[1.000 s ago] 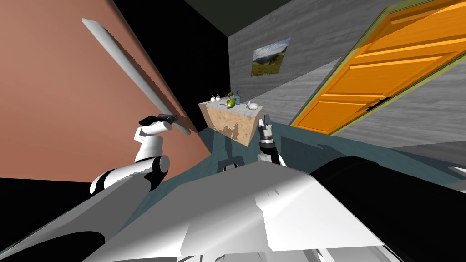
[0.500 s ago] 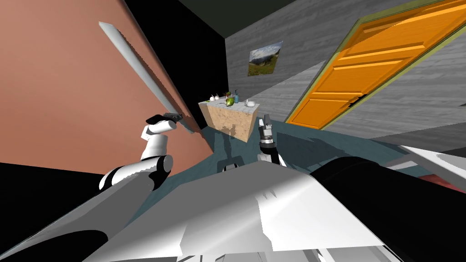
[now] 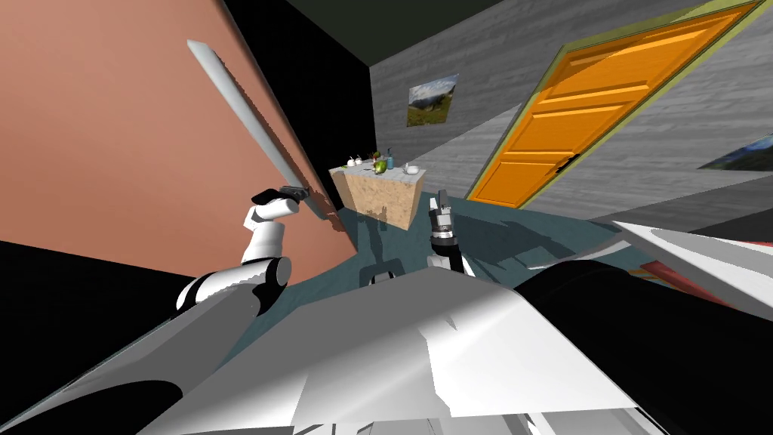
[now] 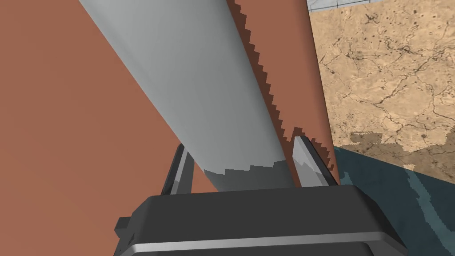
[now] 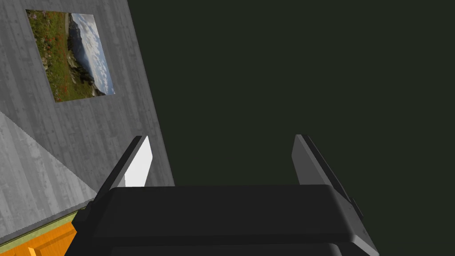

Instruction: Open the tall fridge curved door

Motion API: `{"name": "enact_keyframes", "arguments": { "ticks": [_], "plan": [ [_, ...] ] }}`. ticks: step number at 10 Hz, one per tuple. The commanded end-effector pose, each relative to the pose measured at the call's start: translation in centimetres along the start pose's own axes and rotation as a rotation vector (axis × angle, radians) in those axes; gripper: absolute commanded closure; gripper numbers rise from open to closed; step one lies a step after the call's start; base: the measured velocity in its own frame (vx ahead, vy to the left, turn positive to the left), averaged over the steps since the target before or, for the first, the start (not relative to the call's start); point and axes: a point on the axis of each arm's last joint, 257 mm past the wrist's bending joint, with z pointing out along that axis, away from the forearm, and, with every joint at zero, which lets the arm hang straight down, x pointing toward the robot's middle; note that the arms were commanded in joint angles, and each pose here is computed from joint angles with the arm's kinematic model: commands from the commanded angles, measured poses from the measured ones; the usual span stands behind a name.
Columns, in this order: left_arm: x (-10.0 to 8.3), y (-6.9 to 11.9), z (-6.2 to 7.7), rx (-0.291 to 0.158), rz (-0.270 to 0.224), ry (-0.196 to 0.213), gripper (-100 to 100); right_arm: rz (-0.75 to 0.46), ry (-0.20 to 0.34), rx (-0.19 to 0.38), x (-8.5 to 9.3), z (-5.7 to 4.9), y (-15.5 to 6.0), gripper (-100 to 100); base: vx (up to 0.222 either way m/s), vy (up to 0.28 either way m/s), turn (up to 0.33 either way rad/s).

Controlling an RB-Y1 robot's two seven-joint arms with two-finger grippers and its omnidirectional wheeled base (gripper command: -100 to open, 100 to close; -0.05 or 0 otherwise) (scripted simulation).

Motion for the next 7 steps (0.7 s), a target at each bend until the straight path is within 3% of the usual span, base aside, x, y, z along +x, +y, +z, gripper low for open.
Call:
{"name": "enact_keyframes", "arguments": {
  "ticks": [1, 2, 3, 5, 7],
  "plan": [
    [0.9, 1.2, 0.1, -0.02, 0.007, 0.012, 100, 0.0, 0.0, 0.0, 0.0, 0.0, 0.0, 0, -0.234, 0.125, -0.054],
    [1.5, 2.7, 0.1, -0.045, 0.008, 0.022, 100, 0.0, 0.0, 0.0, 0.0, 0.0, 0.0, 0, -0.252, 0.162, -0.066],
    [1.5, 2.7, 0.1, -0.045, 0.008, 0.022, 100, 0.0, 0.0, 0.0, 0.0, 0.0, 0.0, 0, -0.216, 0.139, -0.066],
    [2.7, 5.9, 0.0, -0.096, 0.009, 0.043, 100, 0.0, 0.0, 0.0, 0.0, 0.0, 0.0, 0, -0.309, 0.113, -0.069],
    [2.3, 5.8, 0.0, -0.096, 0.007, 0.034, 100, 0.0, 0.0, 0.0, 0.0, 0.0, 0.0, 0, -0.188, 0.093, -0.039]
  ]
}}
